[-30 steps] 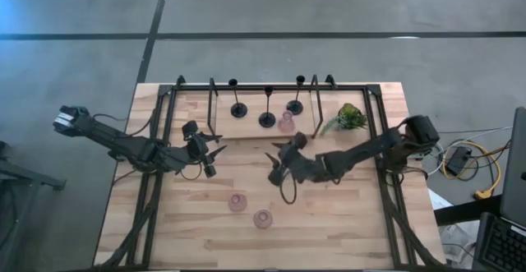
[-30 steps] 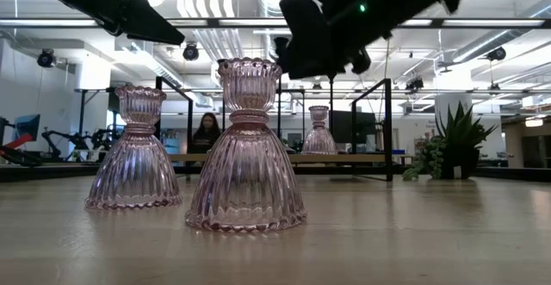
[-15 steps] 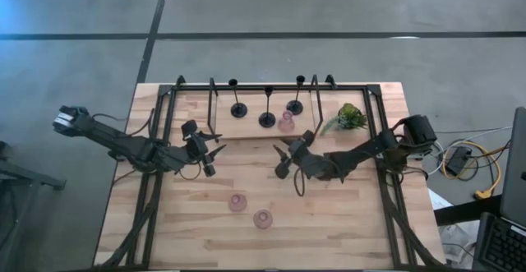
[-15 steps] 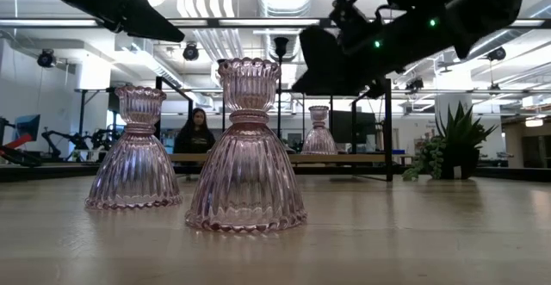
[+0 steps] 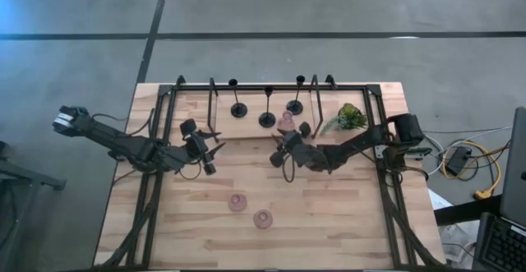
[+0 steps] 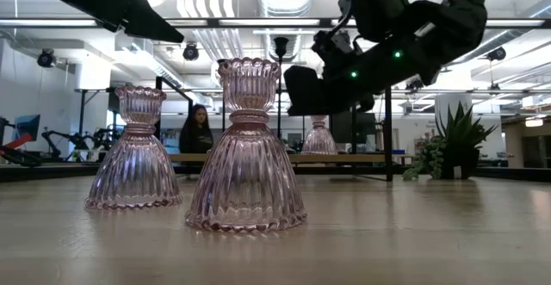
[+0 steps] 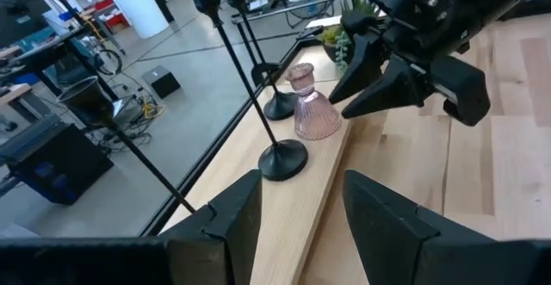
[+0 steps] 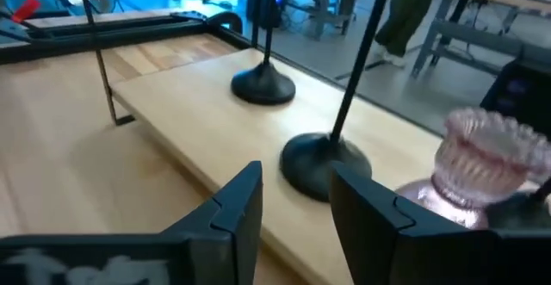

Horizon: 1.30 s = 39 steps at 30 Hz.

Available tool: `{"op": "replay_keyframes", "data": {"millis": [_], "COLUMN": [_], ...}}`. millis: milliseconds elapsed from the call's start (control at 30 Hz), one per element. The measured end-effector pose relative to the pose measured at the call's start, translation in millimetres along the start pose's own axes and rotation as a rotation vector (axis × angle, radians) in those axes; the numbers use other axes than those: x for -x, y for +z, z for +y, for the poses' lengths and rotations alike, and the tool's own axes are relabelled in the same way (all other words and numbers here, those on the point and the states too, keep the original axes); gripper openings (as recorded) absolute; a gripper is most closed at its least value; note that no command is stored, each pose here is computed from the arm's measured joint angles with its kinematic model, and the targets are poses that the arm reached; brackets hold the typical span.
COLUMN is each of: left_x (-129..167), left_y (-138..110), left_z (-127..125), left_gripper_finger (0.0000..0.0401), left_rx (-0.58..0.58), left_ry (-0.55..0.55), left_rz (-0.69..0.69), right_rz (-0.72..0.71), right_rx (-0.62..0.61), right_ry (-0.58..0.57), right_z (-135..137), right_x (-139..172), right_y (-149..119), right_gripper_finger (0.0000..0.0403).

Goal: Pick & Place candle stick holders
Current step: Put the bottom pink candle holder on the shelf

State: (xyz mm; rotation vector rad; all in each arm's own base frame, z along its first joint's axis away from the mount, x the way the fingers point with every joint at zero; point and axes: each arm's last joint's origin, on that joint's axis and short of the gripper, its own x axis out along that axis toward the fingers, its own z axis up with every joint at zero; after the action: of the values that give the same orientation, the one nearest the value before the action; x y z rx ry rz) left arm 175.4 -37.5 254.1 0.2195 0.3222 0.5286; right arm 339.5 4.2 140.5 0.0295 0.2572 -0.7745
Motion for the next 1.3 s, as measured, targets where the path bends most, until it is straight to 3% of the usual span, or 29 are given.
{"op": "replay_keyframes", "data": {"millis": [333, 667, 1300], "left_x": [0.1, 0.1, 0.1], "left_y": [1.2, 1.3, 1.3], "left_z": [2.3, 2.4, 2.3], "left_gripper_finger": [0.0167, 0.0167, 0.0167], "left_rx": [0.016, 0.036, 0.060], "left_ry": [0.077, 0.079, 0.075], "left_rz": [-0.009, -0.010, -0.011], "right_rz": [0.002, 0.011, 0.046], "right_rx": [-0.012, -0.040, 0.005], "right_ry": [-0.041, -0.077, -0.120], "right_z": [-18.9, -29.8, -33.5], "right_x": [-19.8, -28.5, -29.5], "right_y": [7.1, 7.7, 3.5], "right_gripper_finger": [0.0095, 0.0069, 0.0075]}}
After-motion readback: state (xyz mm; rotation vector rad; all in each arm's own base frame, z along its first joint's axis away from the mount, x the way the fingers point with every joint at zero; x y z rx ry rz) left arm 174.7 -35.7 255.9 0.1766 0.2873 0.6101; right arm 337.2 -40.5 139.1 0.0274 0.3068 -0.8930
